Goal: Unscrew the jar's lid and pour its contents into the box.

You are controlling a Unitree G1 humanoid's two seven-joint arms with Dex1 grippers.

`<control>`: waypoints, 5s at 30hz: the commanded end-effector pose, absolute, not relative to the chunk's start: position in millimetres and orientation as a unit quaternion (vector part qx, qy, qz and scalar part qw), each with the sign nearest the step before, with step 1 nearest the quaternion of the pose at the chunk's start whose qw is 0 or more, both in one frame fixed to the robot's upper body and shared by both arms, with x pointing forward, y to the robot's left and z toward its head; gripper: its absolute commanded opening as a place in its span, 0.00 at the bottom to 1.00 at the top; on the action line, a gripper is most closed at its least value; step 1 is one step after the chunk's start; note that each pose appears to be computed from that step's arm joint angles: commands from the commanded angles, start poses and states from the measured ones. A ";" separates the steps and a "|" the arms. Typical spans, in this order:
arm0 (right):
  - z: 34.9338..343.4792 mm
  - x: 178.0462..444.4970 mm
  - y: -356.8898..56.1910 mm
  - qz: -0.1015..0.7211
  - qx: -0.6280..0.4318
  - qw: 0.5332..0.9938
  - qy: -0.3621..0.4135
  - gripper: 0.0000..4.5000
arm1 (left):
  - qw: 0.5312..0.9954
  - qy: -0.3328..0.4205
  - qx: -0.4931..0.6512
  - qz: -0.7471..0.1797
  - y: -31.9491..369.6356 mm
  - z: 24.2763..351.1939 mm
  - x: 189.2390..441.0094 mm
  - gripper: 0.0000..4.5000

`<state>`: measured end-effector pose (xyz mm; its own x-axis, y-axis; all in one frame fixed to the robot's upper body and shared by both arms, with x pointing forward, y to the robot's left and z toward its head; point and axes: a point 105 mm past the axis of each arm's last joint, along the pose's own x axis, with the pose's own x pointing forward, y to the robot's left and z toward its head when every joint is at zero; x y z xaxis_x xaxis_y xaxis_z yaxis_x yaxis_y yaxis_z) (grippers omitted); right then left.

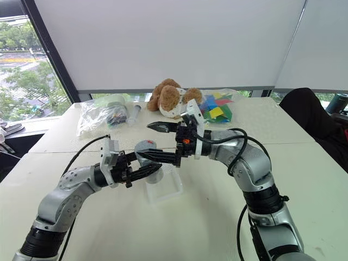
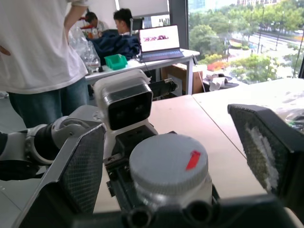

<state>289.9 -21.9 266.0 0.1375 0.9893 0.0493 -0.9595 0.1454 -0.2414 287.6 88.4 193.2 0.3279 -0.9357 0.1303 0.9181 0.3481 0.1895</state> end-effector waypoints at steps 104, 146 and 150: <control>258.6 275.1 -37.3 0.734 -0.046 0.673 -0.075 0.99 | 0.786 -0.132 0.077 -0.599 81.5 196.5 275.0 0.47; 183.1 342.5 -220.7 0.361 -0.067 0.923 -0.112 0.51 | 0.823 -0.120 0.064 -0.552 121.5 203.1 285.3 0.47; 144.7 348.6 -245.8 0.322 -0.073 0.941 -0.074 0.51 | 0.829 -0.121 0.056 -0.544 125.7 205.2 289.6 0.47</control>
<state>347.1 -239.7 137.2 0.7766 0.6269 0.0617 -0.6167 0.7766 -0.1284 289.6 122.2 193.0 0.3833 -0.9176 0.1055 0.8953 0.3972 0.2018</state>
